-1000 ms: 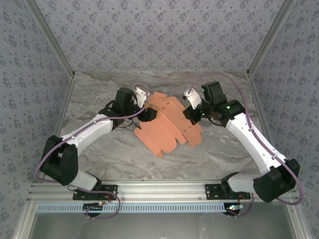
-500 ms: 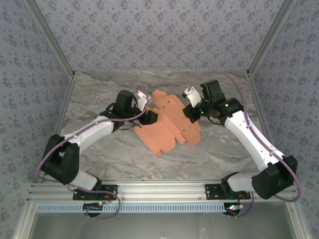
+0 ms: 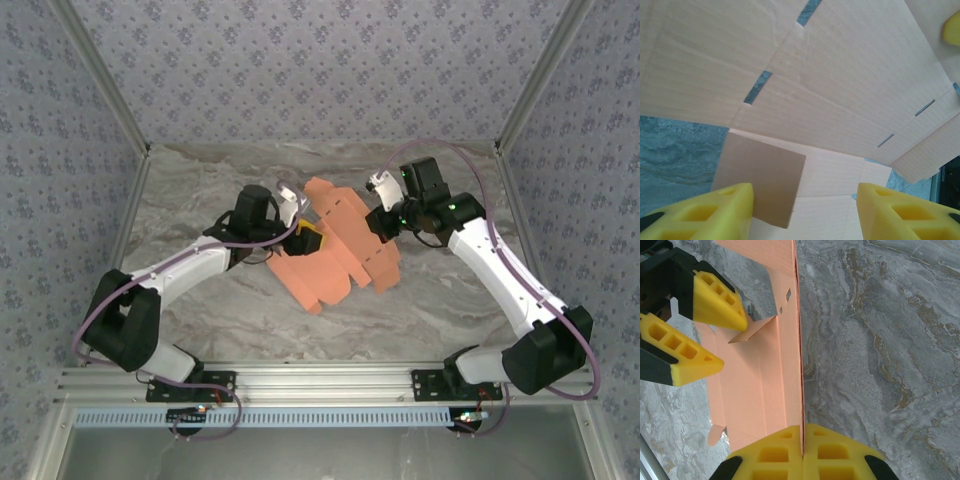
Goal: Fold the paper box
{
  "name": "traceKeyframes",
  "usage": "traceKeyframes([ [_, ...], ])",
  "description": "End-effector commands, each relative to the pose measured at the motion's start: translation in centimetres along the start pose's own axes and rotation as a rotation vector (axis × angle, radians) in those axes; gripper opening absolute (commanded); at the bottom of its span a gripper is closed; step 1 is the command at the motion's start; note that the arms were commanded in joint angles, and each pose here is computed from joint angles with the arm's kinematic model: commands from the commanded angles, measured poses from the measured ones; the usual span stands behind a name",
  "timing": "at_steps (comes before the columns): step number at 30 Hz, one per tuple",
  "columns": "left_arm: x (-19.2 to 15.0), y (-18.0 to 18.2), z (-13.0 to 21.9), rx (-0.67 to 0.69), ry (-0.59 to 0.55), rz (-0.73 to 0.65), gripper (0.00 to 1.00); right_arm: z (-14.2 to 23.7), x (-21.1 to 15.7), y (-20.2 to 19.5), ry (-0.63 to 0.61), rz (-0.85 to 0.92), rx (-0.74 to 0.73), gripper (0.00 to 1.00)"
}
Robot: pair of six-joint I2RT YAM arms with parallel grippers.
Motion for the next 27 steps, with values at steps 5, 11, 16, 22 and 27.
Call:
traceKeyframes([
  [5, 1.3, -0.3, -1.5, -0.024, 0.002, -0.042, 0.57, 0.6, 1.2, 1.2, -0.044, -0.006, 0.067, 0.00],
  [11, 0.3, 0.3, -2.9, -0.022, 0.029, -0.029, 0.57, 0.4, 0.6, 1.4, -0.042, -0.008, 0.082, 0.00],
  [16, 0.7, -0.8, -2.8, -0.058, 0.016, -0.044, 0.57, 0.2, 0.1, 0.5, -0.021, -0.012, 0.036, 0.00],
  [22, 1.3, -1.9, -0.7, -0.057, -0.017, -0.058, 0.59, 0.5, -0.5, -1.7, 0.026, 0.011, -0.133, 0.00],
  [27, 1.1, -1.6, 1.4, -0.019, -0.041, -0.024, 0.60, 0.1, -1.2, -3.1, 0.069, 0.071, -0.271, 0.00],
])
Point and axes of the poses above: each hand's point on the last joint's axis, 136 mm out from that joint toward the fingers, its own z axis back along the fingers, its own y axis along the line the jaws close on, x = y × z, the point moved 3 cm from there along z, back along the fingers, and after that the axes turned 9 degrees about -z, right-handed, at the moved point
